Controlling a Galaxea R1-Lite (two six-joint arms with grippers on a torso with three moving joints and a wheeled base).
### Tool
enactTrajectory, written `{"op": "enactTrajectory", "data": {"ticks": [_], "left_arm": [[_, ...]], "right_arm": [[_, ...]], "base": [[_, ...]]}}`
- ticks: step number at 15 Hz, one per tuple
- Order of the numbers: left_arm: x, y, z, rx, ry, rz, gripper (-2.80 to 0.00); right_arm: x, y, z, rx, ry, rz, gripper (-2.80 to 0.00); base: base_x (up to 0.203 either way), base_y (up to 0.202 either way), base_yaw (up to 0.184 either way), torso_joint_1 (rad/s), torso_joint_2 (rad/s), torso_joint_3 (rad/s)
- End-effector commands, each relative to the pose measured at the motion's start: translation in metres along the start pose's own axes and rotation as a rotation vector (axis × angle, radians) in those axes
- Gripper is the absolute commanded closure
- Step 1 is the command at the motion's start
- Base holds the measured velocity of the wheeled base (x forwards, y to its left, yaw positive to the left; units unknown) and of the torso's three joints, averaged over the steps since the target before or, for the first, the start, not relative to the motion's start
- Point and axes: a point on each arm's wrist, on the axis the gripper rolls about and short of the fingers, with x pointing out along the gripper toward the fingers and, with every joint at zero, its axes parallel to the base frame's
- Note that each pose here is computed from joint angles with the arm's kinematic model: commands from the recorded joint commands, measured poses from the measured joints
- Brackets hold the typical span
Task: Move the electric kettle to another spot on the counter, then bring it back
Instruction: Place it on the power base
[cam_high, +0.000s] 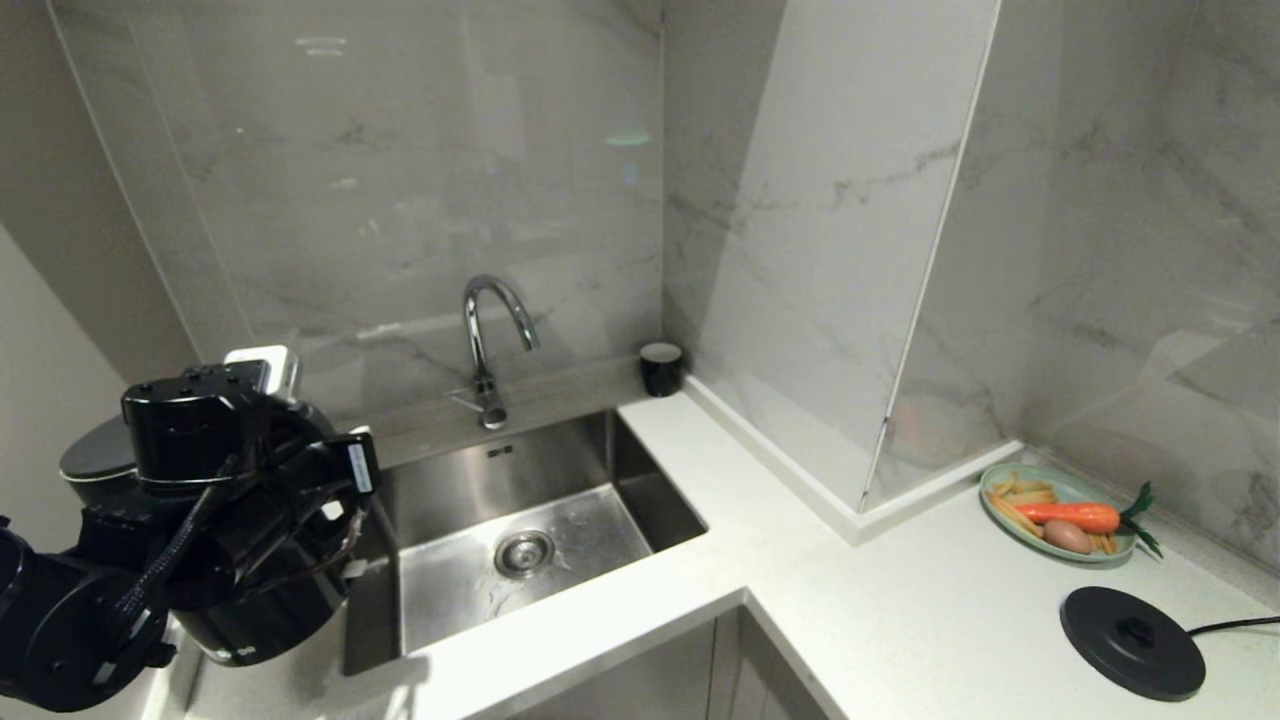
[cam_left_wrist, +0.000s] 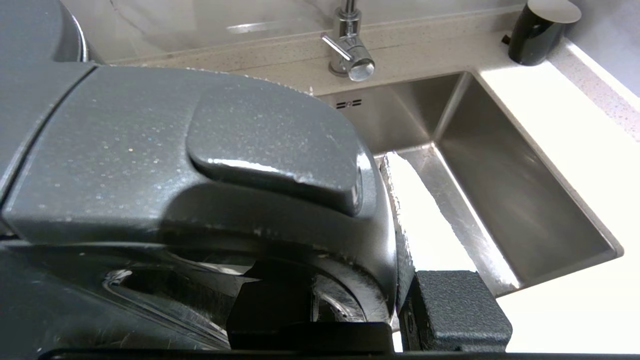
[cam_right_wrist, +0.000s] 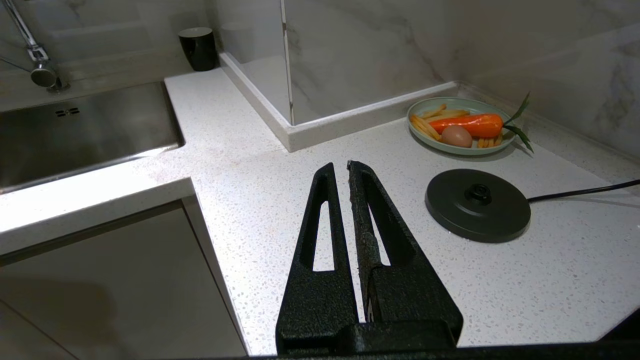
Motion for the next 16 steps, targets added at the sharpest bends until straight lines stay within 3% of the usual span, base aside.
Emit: {"op": "enactTrajectory", "data": {"ticks": [1, 16], "left_arm": [[-0.0014, -0.0006, 0.0001, -0.002, -0.004, -0.002, 0.0], [-0.0042, -0.0023, -0.0004, 0.001, -0.004, -0.011, 0.0]], "right_arm": [[0.0, 0.0, 0.0, 0.0, 0.0, 0.0, 0.0], [0.0, 0.0, 0.0, 0.0, 0.0, 0.0, 0.0]], "base": [[0.0, 0.0, 0.0, 0.0, 0.0, 0.0], [0.0, 0.0, 0.0, 0.0, 0.0, 0.0]]}}
